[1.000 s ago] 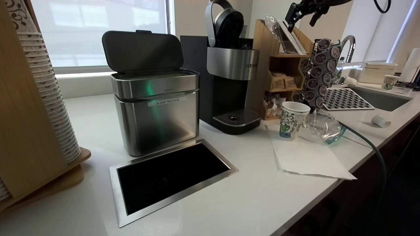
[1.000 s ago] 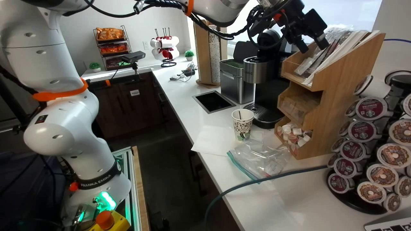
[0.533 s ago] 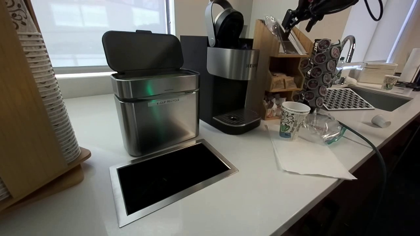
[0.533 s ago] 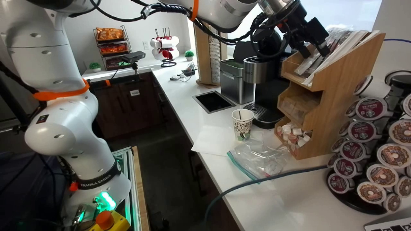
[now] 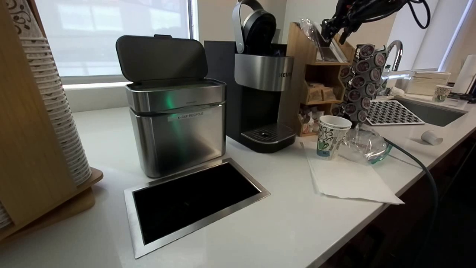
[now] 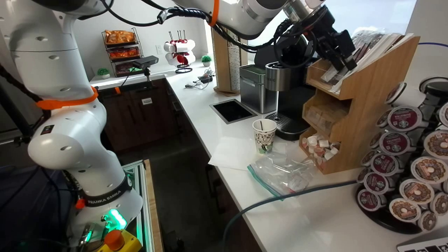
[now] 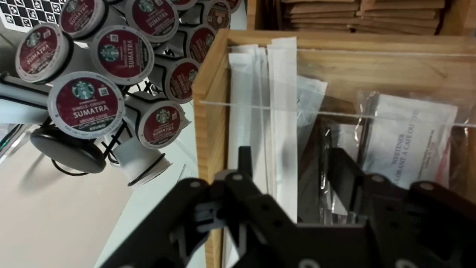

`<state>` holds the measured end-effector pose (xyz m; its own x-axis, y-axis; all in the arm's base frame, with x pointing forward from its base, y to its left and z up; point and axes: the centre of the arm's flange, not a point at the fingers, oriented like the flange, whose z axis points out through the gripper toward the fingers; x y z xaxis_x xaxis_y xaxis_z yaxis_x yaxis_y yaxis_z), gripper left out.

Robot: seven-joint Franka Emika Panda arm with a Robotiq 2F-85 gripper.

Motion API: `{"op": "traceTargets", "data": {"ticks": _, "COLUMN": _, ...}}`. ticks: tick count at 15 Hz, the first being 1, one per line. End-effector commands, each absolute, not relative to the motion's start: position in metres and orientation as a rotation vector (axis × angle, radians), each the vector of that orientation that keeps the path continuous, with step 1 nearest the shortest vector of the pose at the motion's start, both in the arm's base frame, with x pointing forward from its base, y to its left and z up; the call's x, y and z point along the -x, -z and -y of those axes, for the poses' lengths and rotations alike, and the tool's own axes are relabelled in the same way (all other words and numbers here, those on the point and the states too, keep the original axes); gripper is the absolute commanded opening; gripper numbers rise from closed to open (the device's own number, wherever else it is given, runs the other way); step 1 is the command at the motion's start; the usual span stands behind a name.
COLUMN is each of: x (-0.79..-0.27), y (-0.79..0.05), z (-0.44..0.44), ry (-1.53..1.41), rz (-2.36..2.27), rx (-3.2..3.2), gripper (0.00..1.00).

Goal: Place one straw from the wooden stand in the coffee cup.

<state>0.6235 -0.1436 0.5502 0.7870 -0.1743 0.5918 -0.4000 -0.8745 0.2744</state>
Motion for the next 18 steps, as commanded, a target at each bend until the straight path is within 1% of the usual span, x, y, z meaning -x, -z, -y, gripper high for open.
{"op": "traceTargets", "data": {"ticks": 1, "x": -0.629, "y": -0.546, "z": 0.143, "ry": -0.831, "rz": 0.447, "rx": -2.576, "gripper": 0.58}}
{"op": "traceTargets", "data": {"ticks": 3, "x": -0.629, "y": -0.544, "z": 0.143, "ry": -0.826, "rz": 0.447, "rx": -2.576, "gripper": 0.59}}
{"op": "traceTargets", "data": {"ticks": 10, "x": -0.632, "y": -0.539, "z": 0.143, "ry": -0.814, "rz": 0.443, "rx": -2.578, "gripper": 0.55}}
{"op": "traceTargets", "data": {"ticks": 11, "x": -0.632, "y": -0.538, "z": 0.143, "ry": -0.812, "rz": 0.442, "rx": -2.578, "gripper": 0.5}}
{"op": "traceTargets", "data": {"ticks": 13, "x": -0.632, "y": -0.537, "z": 0.143, "ry": -0.811, "rz": 0.44, "rx": -2.579, "gripper": 0.31}}
{"op": "traceTargets", "data": {"ticks": 14, "x": -0.632, "y": -0.537, "z": 0.143, "ry": -0.811, "rz": 0.439, "rx": -2.579, "gripper": 0.25}}
{"op": "traceTargets", "data": {"ticks": 17, "x": -0.633, "y": -0.536, "z": 0.143, "ry": -0.808, "rz": 0.434, "rx": -2.58, "gripper": 0.0}}
{"op": "traceTargets", "data": {"ticks": 18, "x": -0.633, "y": -0.536, "z": 0.143, "ry": -0.806, "rz": 0.434, "rx": -2.581, "gripper": 0.0}}
